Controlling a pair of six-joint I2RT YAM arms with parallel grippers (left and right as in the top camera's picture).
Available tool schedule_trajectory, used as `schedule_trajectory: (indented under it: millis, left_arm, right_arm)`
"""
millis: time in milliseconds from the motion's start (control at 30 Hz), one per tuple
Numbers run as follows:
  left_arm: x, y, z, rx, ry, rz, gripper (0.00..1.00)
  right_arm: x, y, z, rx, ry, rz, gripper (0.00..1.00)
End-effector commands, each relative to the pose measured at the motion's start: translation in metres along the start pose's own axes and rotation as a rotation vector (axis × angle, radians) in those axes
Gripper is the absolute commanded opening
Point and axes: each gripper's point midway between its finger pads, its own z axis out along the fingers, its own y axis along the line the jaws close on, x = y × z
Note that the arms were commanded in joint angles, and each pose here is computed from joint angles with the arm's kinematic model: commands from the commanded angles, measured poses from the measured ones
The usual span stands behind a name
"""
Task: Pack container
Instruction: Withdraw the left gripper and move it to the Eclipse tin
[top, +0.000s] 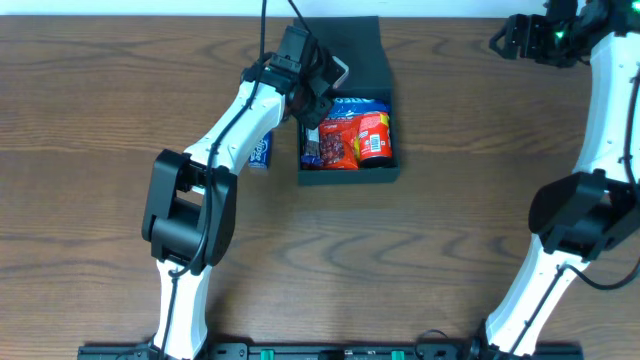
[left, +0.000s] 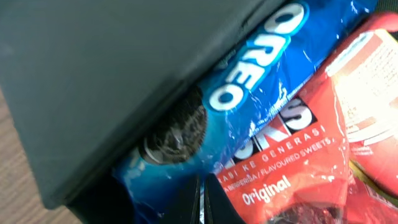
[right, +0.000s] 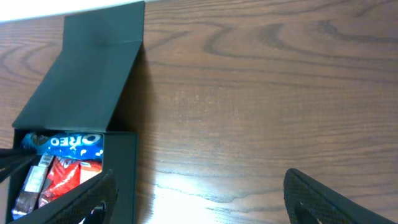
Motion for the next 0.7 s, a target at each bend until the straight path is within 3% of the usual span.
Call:
schedule_trajectory:
  millis: [0, 233, 467, 567, 667]
  left_arm:
    - [0.016, 0.001, 0.013, -0.001, 0.041, -0.017, 0.06]
    - [-0.008, 0.006, -0.007, -0.026, -0.022, -0.003, 0.06]
    - [-0.061, 0.019, -0.09, -0.174, -0.18, 0.01, 0.06]
    - [-0.05, 0.026, -0.112, -0.245, -0.138, -0.016, 0.06]
    - [-0.014, 0.028, -0.116, -0.256, -0.005, -0.1, 0.06]
  right_arm:
    - [-0.003, 0.002, -0.005, -0.006, -0.013, -0.002, 0.86]
    - [-0.003, 0.005, -0.004, -0.009, -0.011, -0.009, 0.85]
    - [-0.003, 0.005, -0.004, -0.009, -0.013, -0.009, 0.85]
    - [-0.004, 0.005, -0.004, -0.008, -0.018, -0.012, 0.85]
    - [-0.005, 0.005, -0.004, -0.008, -0.019, -0.012, 0.85]
